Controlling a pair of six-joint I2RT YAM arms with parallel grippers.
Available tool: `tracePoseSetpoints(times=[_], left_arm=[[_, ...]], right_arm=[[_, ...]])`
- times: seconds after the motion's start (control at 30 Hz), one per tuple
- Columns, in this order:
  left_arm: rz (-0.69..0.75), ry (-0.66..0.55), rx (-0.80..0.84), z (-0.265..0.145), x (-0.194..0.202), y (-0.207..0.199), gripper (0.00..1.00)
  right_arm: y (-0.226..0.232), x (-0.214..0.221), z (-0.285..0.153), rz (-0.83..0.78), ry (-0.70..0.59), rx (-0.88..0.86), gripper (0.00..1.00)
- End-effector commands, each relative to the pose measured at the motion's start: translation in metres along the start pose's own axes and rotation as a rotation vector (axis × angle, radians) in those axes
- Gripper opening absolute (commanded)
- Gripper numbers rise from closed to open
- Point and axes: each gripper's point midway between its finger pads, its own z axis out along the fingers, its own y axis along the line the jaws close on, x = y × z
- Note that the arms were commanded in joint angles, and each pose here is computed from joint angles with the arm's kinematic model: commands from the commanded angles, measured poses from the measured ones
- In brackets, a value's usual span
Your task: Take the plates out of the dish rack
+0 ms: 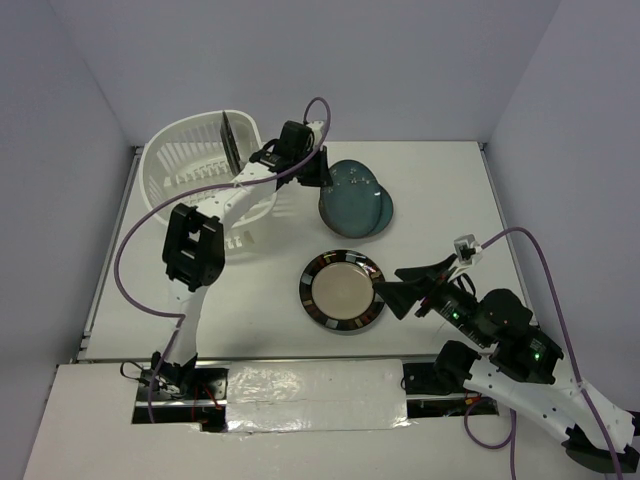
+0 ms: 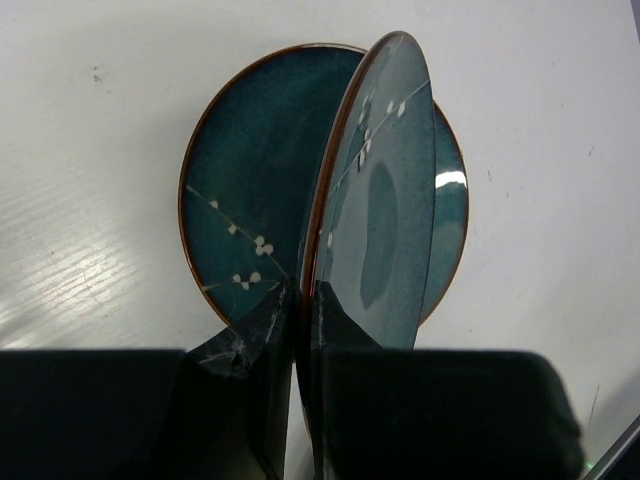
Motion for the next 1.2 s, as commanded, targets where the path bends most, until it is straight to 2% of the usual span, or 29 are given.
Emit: tracePoseSetpoints(times=[0.0, 0.27, 0.37, 0.4, 0.47, 0.5, 0.53, 0.7, 1.17], left_arm=[[0.022, -0.213, 0.159, -0.018, -0.071, -0.047, 0.0], [-0.004, -0.173, 0.118, 0.011, -0.054, -0.03, 0.0], [0.0, -0.161, 0.063, 0.016, -0.046, -0.016, 0.1], [0.001, -0.16, 0.053, 0.016, -0.045, -0.014, 0.18], [0.007, -0.16, 0.015, 0.017, -0.043, -0.007, 0.24], [0.008, -0.157, 0.007, 0.018, -0.042, -0.004, 0.3], [0.01, -0.15, -0.002, 0.018, -0.04, -0.002, 0.32], [0.013, -0.125, -0.043, 0.029, -0.028, 0.008, 0.32], [0.049, -0.082, -0.134, 0.053, -0.001, 0.02, 0.41]], right_arm=[[0.013, -0.015, -0.007, 0.002, -0.037, -0.046, 1.0], [0.011, -0.013, -0.005, 0.0, -0.032, -0.037, 1.0], [0.011, -0.013, -0.005, -0.002, -0.028, -0.037, 1.0], [0.012, -0.013, -0.005, 0.0, -0.029, -0.039, 1.0], [0.012, -0.013, -0.005, 0.0, -0.028, -0.04, 1.0], [0.012, -0.014, -0.005, 0.0, -0.032, -0.037, 0.99], [0.012, -0.014, -0.006, 0.0, -0.032, -0.04, 1.0], [0.012, -0.014, -0.006, 0.001, -0.034, -0.043, 1.0], [0.013, -0.014, -0.007, 0.001, -0.031, -0.048, 1.0]])
